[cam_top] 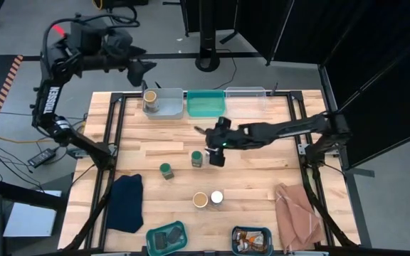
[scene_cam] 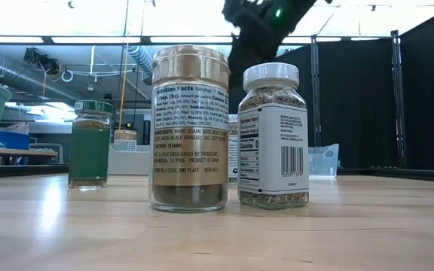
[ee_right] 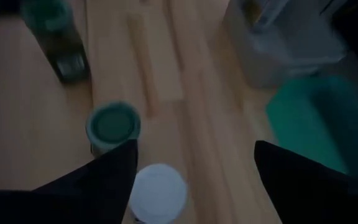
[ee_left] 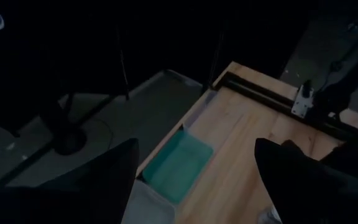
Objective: Sort spices by type
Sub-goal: Put the top white seasoning bottle into the transparent bin
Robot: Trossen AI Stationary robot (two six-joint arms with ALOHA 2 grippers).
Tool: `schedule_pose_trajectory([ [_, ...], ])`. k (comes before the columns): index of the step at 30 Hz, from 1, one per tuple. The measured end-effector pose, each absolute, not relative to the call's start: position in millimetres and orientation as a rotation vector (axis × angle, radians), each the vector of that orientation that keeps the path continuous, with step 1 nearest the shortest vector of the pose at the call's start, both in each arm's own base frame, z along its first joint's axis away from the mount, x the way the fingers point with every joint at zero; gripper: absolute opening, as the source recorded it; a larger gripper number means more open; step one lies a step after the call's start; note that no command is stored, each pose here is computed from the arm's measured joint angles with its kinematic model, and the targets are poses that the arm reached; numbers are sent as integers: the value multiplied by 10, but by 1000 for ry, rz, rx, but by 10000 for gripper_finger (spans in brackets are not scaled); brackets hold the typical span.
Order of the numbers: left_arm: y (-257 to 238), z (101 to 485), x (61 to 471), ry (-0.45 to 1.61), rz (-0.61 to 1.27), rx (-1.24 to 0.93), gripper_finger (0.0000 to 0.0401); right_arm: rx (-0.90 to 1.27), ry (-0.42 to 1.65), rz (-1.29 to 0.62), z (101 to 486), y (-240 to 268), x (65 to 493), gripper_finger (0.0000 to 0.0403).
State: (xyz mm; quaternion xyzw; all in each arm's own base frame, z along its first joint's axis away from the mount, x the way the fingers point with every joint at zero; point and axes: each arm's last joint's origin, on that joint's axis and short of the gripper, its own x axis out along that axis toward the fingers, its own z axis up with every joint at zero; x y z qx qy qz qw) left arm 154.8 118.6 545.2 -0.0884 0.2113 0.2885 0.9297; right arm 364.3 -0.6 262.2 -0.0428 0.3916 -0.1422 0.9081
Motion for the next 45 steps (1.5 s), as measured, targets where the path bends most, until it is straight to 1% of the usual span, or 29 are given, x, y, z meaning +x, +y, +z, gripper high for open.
schedule_pose_trajectory([
  [5, 1138, 5423, 1499, 473, 589, -193, 326, -44, 884, -259, 2340, -10, 3765, 335],
  [11, 1122, 5414, 1475, 487, 596, -196, 326, -29, 939, -269, 2155, -65, 3822, 333],
  [18, 1122, 5415, 1475, 488, 594, -191, 326, 26, 1043, -219, 1870, -75, 3873, 333],
  [24, 1124, 5414, 1477, 491, 592, -184, 326, 25, 1079, -216, 1710, -74, 3914, 320],
  [27, 1124, 5415, 1477, 495, 588, -167, 326, 25, 1074, -222, 1716, -90, 3916, 307],
  [29, 1124, 5414, 1477, 497, 587, -163, 326, 27, 1077, -232, 1714, -109, 3912, 290],
  [35, 1124, 5415, 1478, 496, 587, -162, 326, 58, 1084, -219, 1723, -148, 3902, 201],
  [42, 1125, 5414, 1479, 497, 587, -162, 326, 58, 1089, -214, 1743, -150, 3887, 200],
  [45, 1125, 5414, 1479, 497, 587, -162, 326, 67, 1078, -194, 1838, -171, 3850, 200],
])
